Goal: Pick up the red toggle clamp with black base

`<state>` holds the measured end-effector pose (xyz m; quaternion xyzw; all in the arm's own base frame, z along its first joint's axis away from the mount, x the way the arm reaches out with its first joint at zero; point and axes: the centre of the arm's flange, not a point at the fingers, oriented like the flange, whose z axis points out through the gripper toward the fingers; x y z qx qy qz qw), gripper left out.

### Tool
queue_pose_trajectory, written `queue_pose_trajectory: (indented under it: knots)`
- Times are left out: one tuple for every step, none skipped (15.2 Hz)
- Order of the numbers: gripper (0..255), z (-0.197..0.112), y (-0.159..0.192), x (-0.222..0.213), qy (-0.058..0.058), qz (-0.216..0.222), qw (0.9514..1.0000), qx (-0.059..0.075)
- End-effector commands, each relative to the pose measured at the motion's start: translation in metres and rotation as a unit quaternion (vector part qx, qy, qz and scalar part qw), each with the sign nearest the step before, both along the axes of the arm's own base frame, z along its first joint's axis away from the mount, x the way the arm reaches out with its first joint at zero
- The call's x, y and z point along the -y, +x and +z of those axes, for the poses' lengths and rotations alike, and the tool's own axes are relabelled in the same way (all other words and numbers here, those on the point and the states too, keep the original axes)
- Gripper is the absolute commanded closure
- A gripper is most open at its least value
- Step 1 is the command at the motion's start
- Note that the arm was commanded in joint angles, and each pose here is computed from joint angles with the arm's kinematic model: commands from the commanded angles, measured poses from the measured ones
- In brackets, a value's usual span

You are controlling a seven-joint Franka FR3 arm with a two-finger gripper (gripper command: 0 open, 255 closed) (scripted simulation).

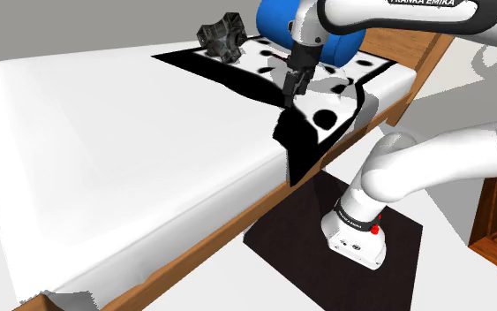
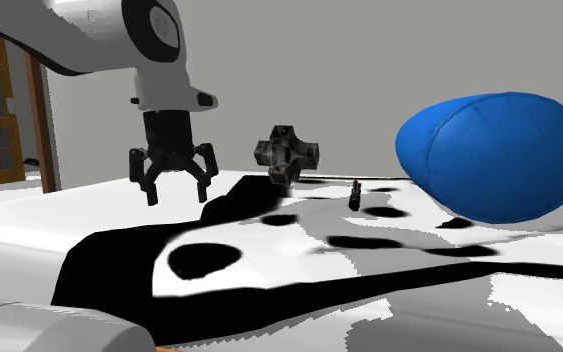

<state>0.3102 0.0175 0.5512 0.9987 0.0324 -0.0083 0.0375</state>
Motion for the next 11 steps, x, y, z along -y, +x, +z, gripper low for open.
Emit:
queue_pose_trajectory:
  knots:
    - [0, 0.0, 0.0, 0.0, 0.0, 0.0, 1.0, 0.0]
    - [0, 0.0, 0.007, 0.011, -0.001, -0.003, 1.0, 0.002]
    - [0, 0.0, 0.013, 0.022, -0.001, -0.006, 1.0, 0.005]
    - [0, 0.0, 0.02, 0.032, -0.002, -0.009, 0.9999, 0.007]
    - [0, 0.0, 0.026, 0.043, -0.003, -0.012, 0.9999, 0.01]
    - [0, 0.0, 0.033, 0.054, -0.004, -0.015, 0.9998, 0.012]
    - [0, 0.0, 0.039, 0.065, -0.004, -0.018, 0.9997, 0.015]
    - [0, 0.001, 0.045, 0.076, -0.005, -0.021, 0.9996, 0.017]
    - [0, 0.001, 0.051, 0.087, -0.006, -0.023, 0.9995, 0.02]
    - [0, 0.001, 0.057, 0.098, -0.006, -0.026, 0.9994, 0.022]
    - [0, 0.002, 0.063, 0.109, -0.007, -0.029, 0.9992, 0.025]
